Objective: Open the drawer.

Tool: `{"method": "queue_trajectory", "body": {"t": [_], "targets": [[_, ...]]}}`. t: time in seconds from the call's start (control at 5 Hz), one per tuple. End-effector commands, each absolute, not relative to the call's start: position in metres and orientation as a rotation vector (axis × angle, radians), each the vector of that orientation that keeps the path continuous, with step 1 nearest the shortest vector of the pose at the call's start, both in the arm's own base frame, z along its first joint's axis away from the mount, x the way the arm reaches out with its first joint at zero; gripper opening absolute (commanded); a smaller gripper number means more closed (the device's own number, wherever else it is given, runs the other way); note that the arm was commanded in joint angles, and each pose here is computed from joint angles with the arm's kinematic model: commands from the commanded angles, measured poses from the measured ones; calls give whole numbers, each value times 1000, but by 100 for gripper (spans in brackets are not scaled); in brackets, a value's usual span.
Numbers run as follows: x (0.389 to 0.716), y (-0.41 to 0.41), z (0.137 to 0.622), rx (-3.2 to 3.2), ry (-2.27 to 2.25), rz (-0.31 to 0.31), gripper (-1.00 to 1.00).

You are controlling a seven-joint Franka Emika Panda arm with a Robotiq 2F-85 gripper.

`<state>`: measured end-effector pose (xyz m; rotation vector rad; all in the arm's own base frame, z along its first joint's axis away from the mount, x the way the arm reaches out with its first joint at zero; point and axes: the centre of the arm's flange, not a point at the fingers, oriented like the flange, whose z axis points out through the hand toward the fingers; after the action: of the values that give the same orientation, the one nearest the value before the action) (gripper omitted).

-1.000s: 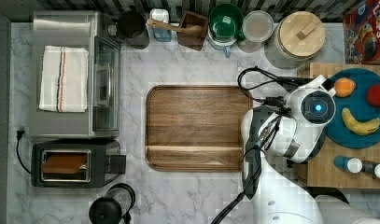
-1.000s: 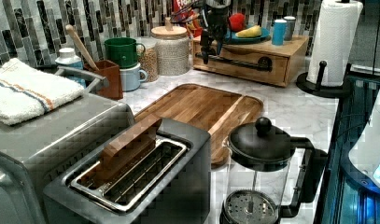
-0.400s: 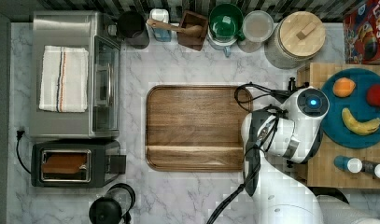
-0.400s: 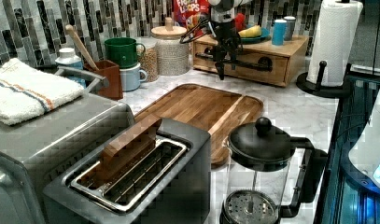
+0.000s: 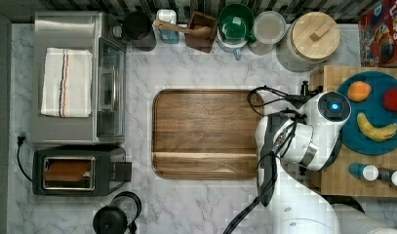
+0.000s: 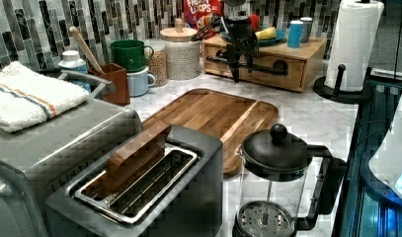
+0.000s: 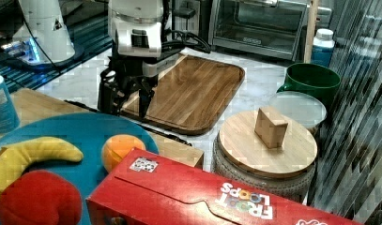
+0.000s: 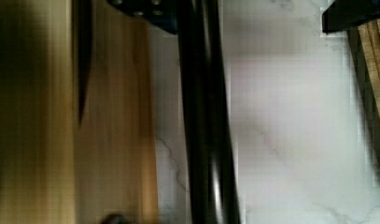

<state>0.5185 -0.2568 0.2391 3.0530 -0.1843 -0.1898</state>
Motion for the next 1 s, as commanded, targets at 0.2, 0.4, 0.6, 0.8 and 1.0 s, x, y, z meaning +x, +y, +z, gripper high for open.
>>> {"method": "queue_trajectory", "body": {"t": [0.2,0.4,0.6,0.8,1.0], "targets": [[584,-145,286,3151,29,45,100],[590,-113,294,3168,44,10,100],[591,-76,291,3190,-4,17,100],[591,-31,288,3221,-48,43,100],[588,8,291,3240,-123,33,100]]}}
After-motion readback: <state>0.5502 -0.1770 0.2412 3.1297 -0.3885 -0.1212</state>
